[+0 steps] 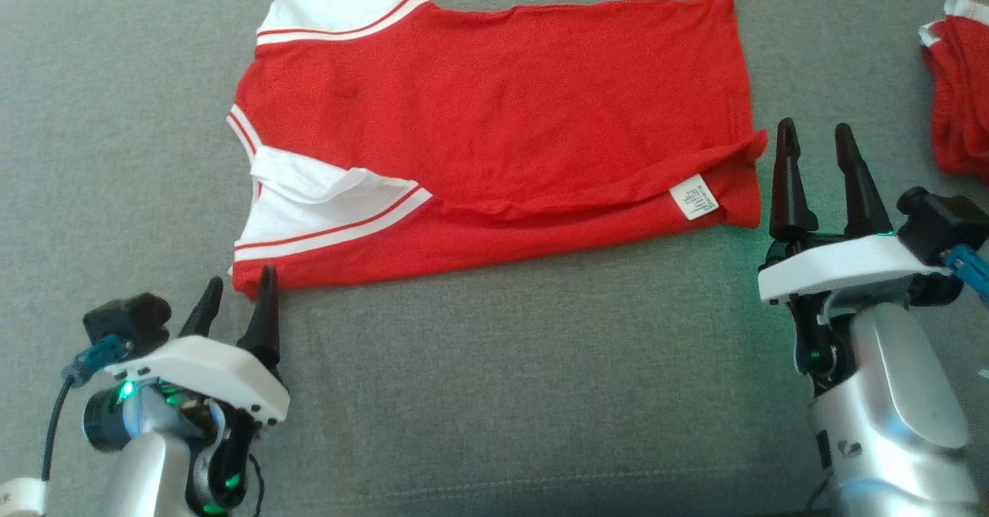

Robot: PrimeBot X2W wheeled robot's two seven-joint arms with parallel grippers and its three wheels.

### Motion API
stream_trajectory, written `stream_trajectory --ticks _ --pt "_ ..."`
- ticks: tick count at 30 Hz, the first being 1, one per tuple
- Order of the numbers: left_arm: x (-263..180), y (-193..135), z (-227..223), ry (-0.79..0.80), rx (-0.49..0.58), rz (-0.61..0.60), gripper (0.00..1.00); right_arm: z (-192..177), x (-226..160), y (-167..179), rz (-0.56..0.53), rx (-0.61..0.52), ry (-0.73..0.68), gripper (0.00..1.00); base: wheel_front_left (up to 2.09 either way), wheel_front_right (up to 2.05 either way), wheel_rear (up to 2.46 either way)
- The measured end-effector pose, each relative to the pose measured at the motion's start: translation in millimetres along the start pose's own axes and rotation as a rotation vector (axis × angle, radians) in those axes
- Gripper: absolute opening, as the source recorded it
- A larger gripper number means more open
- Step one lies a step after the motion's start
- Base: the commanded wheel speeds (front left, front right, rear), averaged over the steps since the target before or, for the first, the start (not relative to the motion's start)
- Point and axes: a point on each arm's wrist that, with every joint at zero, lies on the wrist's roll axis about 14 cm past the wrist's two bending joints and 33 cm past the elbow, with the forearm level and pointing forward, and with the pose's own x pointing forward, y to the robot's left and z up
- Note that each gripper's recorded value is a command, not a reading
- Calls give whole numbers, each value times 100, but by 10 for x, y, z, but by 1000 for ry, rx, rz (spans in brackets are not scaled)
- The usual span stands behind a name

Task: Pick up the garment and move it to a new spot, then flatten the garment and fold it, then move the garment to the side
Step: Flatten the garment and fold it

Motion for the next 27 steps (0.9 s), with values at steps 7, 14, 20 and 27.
stream_trajectory --ticks 7,14,20,27 --pt "22 37 -149 96 -9 31 100 122 -100 -2 5 4 -24 100 0 0 0" --pt "61 84 -166 112 -38 51 100 137 -192 -55 -8 1 -16 100 0 0 0" --pt "81 142 -272 150 -51 68 100 167 -207 -44 -3 -5 -18 100 0 0 0" --pt "136 138 -330 174 -52 65 86 62 -261 -105 -21 -5 22 100 0 0 0"
